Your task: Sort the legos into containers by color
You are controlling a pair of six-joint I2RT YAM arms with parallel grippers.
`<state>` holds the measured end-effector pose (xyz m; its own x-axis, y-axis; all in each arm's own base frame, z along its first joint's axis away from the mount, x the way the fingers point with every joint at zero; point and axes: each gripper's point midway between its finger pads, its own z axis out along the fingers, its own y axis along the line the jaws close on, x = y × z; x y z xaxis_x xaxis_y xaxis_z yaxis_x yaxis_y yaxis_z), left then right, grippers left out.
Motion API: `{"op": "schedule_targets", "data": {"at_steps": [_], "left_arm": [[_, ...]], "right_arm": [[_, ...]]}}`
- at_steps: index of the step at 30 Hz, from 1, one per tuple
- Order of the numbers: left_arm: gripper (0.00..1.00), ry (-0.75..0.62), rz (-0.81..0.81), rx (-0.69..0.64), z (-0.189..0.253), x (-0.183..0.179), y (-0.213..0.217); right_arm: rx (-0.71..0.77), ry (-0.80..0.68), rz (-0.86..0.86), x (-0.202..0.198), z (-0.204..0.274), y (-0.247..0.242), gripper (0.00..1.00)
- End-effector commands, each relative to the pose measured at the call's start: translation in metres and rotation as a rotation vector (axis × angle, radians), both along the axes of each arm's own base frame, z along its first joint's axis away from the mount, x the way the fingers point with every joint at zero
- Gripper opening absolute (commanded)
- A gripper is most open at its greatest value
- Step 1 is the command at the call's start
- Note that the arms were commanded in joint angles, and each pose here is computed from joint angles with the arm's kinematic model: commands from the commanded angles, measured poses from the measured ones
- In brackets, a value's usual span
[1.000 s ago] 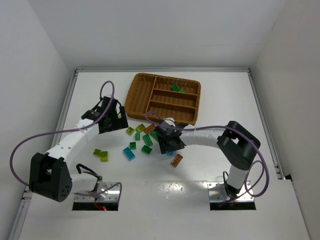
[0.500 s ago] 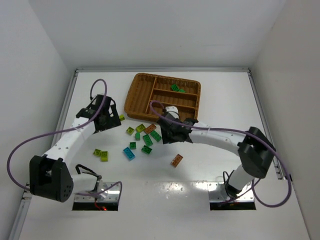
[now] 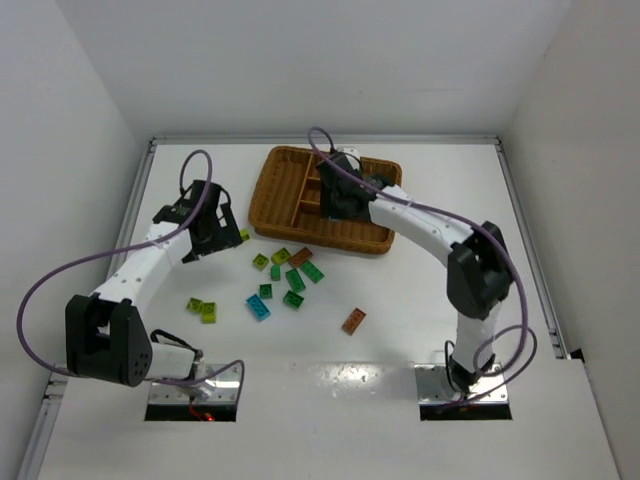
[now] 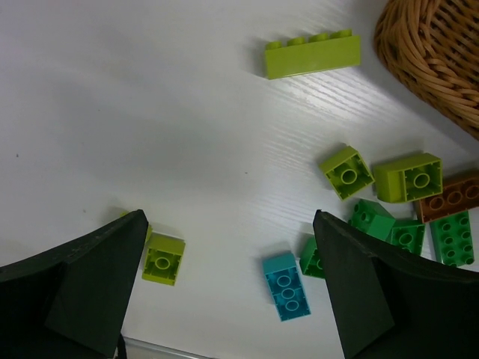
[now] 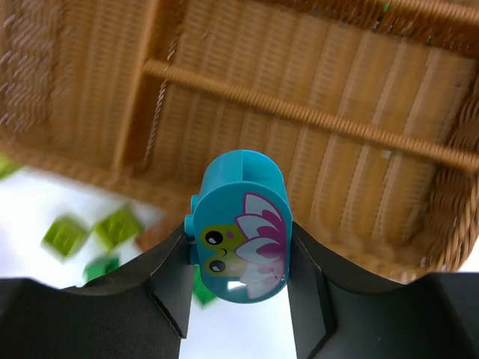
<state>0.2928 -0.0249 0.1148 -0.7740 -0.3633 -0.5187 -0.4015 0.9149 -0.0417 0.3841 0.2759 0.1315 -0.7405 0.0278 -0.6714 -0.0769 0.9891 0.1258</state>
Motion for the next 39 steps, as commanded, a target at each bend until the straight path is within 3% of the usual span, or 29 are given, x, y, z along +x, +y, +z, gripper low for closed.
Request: {"op": "schedule_targets", "data": {"at_steps": [1, 13, 15, 17, 19, 22, 25, 26, 27, 31, 39], "left_arm": [[1.00, -0.025, -0.011, -0.037, 0.003, 0.008, -0.006], [1.00, -0.002, -0.025, -0.042, -0.010, 0.010, -0.008], [1.00, 0.000, -0.030, -0.050, -0.010, 0.010, -0.010], [1.00, -0.009, -0.030, -0.051, -0.009, 0.012, -0.010], [1.00, -0.008, -0.035, -0.060, -0.009, 0.012, -0.012], [1.00, 0.001, -0.035, -0.059, -0.013, 0.009, -0.012], [1.00, -0.008, -0.043, -0.056, -0.010, 0.009, -0.011], [1.00, 0.001, -0.043, -0.055, -0.013, 0.007, -0.011], [1.00, -0.008, -0.043, -0.056, -0.012, 0.009, -0.011], [1.00, -0.008, -0.039, -0.065, -0.014, 0.009, -0.010], [1.00, 0.002, -0.039, -0.064, -0.018, 0.006, -0.010]], "right_arm": [[-0.018, 0.015, -0.004, 0.028, -0.001, -0.004, 0.36], [0.005, 0.055, -0.079, 0.090, -0.039, -0.007, 0.38], [0.025, 0.042, -0.115, 0.096, -0.037, -0.010, 0.44], [0.038, 0.043, -0.138, 0.101, -0.041, -0.012, 0.65], [0.019, 0.035, -0.167, 0.104, -0.042, -0.017, 0.76], [0.009, 0.004, -0.188, 0.107, -0.029, -0.022, 0.77], [-0.001, -0.040, -0.179, 0.093, -0.007, -0.024, 0.77], [-0.027, -0.016, -0.171, 0.079, -0.021, -0.033, 0.75], [0.001, -0.053, -0.157, 0.070, 0.001, -0.030, 0.75], [0.021, -0.022, -0.101, 0.029, -0.017, -0.032, 0.74], [0.053, 0.079, 0.079, -0.011, -0.029, -0.001, 0.76]]}}
